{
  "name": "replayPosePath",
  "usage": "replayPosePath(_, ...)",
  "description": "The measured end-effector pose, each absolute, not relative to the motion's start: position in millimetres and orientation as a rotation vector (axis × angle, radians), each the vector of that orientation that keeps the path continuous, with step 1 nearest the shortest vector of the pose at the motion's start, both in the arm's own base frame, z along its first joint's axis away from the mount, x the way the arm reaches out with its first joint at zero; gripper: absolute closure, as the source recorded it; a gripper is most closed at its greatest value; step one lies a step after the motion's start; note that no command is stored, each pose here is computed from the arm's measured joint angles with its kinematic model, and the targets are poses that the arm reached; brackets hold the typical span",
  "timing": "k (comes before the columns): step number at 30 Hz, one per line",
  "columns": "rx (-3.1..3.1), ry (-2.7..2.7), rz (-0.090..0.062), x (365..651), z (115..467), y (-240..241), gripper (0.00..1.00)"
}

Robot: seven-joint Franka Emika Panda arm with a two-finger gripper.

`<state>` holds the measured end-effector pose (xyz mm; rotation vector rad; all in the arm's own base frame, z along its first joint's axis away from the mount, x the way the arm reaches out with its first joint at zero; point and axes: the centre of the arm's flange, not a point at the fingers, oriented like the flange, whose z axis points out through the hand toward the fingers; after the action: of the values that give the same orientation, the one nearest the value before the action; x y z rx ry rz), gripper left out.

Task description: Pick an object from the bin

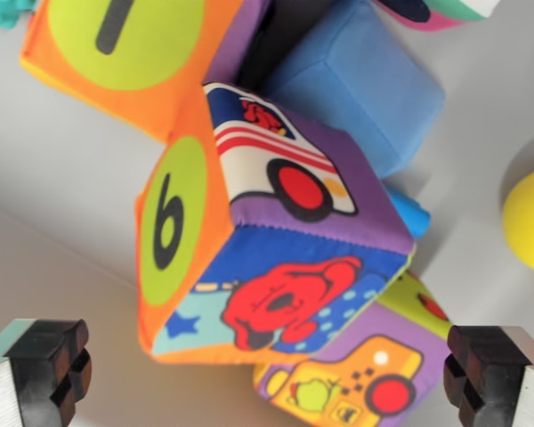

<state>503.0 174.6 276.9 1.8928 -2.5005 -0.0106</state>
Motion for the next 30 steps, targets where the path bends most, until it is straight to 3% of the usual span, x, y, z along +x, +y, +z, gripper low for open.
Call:
replayPosePath(22,1.890,-2.505,-0.012,502.7,219.6,174.4,0.00)
replayPosePath(23,1.890,-2.505,-0.012,502.7,219.1,174.3,1.00)
replayPosePath(30,1.890,-2.506,-0.011,502.8,218.9,174.3,1.00)
